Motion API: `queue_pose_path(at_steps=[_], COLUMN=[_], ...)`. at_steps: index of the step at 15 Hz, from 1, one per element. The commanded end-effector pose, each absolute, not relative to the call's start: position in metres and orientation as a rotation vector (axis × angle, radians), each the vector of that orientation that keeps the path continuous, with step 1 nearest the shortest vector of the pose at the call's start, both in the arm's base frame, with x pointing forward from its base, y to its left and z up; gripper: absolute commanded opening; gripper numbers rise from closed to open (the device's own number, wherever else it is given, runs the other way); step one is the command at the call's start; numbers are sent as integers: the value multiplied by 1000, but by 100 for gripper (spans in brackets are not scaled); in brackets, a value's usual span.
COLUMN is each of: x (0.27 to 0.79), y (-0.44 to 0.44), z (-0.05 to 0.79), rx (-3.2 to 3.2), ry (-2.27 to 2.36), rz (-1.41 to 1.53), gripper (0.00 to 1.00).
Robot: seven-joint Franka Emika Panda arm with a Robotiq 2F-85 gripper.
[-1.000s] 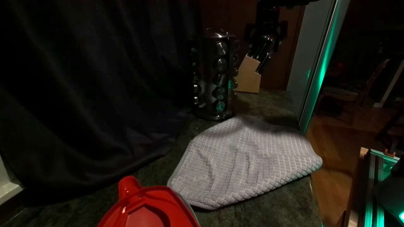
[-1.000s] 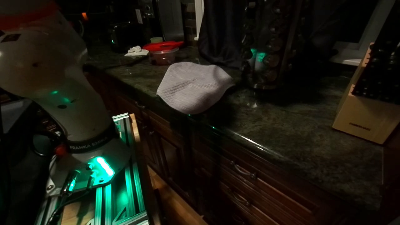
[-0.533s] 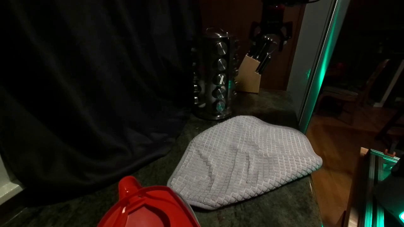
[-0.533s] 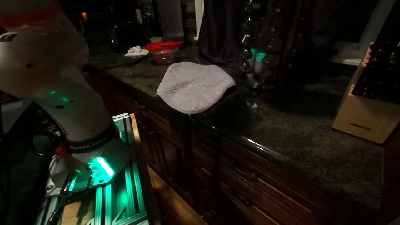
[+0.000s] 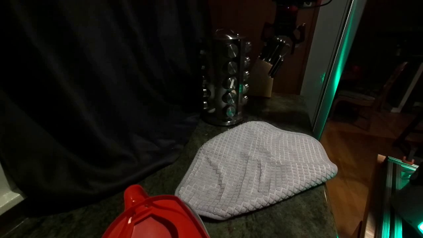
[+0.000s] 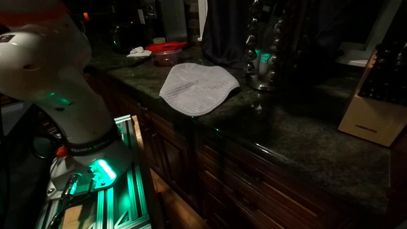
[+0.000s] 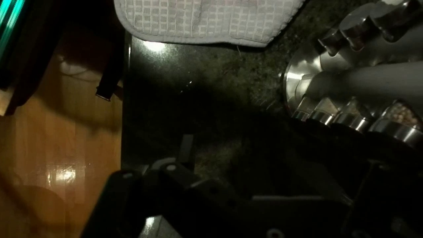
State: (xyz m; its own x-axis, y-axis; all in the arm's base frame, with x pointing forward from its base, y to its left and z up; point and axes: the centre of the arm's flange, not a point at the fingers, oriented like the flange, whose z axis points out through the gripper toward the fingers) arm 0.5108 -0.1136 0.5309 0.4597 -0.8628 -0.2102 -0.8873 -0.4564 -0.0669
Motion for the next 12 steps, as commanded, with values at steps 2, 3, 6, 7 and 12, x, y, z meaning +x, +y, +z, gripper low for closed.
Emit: queue_pose_path(at_steps=[2, 3, 6, 7, 12], x=[521, 524, 531, 533, 545], y=[-130, -133, -137, -138, -137], z=[534, 531, 527, 525, 513], rx=[-2332, -2286, -2153, -2113, -1944], ry=[1621, 1633, 1675, 1688, 1720], rz=[300, 308, 354, 366, 432], gripper=[100, 100, 100, 100, 100])
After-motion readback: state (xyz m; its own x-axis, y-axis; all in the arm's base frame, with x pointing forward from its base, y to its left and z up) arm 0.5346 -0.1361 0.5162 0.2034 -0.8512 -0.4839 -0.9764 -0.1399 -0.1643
